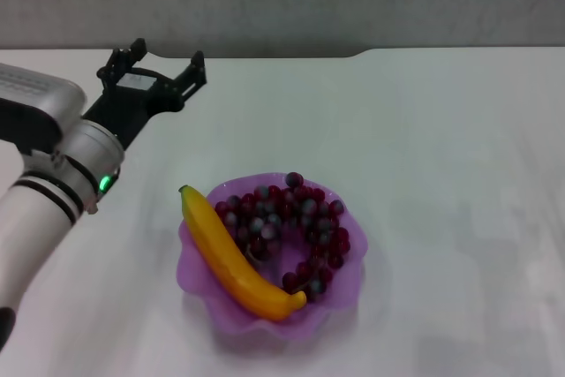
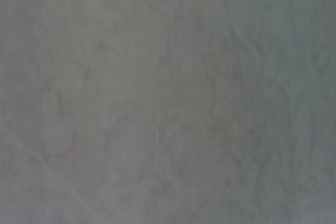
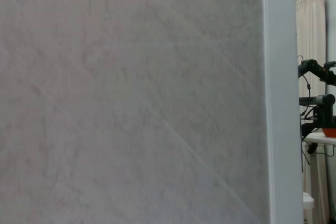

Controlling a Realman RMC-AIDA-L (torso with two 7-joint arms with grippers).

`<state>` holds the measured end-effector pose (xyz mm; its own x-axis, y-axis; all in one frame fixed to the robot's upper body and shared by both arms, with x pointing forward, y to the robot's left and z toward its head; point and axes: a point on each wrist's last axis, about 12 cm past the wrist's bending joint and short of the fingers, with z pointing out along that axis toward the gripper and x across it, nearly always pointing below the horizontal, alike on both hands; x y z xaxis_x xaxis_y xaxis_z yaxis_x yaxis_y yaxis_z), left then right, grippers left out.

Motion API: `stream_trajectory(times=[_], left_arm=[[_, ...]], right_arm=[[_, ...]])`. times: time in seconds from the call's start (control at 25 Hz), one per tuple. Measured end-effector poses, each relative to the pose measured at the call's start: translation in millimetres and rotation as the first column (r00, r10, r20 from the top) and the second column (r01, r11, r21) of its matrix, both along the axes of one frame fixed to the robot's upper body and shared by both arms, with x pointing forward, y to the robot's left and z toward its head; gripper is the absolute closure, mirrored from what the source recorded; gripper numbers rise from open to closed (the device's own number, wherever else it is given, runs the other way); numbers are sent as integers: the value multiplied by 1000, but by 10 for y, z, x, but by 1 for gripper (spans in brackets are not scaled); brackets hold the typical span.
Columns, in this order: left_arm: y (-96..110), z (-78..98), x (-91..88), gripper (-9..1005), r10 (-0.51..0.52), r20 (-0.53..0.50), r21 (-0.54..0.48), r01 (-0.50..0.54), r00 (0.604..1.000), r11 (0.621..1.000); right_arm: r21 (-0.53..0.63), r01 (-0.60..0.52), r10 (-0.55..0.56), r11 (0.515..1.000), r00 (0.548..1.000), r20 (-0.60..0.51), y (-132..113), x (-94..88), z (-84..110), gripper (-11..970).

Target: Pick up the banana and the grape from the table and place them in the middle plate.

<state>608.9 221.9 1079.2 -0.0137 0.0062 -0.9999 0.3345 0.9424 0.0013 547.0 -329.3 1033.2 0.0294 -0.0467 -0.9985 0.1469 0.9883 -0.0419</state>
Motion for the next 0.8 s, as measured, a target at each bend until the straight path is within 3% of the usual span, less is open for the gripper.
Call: stream_trajectory(times=[0.12,0.28,0.44,0.8], left_arm=[[98,6,124,93,25,-37,-32,-26,999,999],[443,-9,298,93,216,-100,-65,-223,971,973],[675,-28,282,93,319,-72,-5,-320,945,947],[777,-28,178,93,355,14,-15,-355,935,935]], right_arm=[[-1,-5,5,1000,1000,2,14,27,13,101],[-17,-9,9,1000,1000,3,13,78,39,101],[-61,-12,12,998,1000,2,21,108,59,103],[-53,-3,3,999,1000,17,39,169,104,105]])
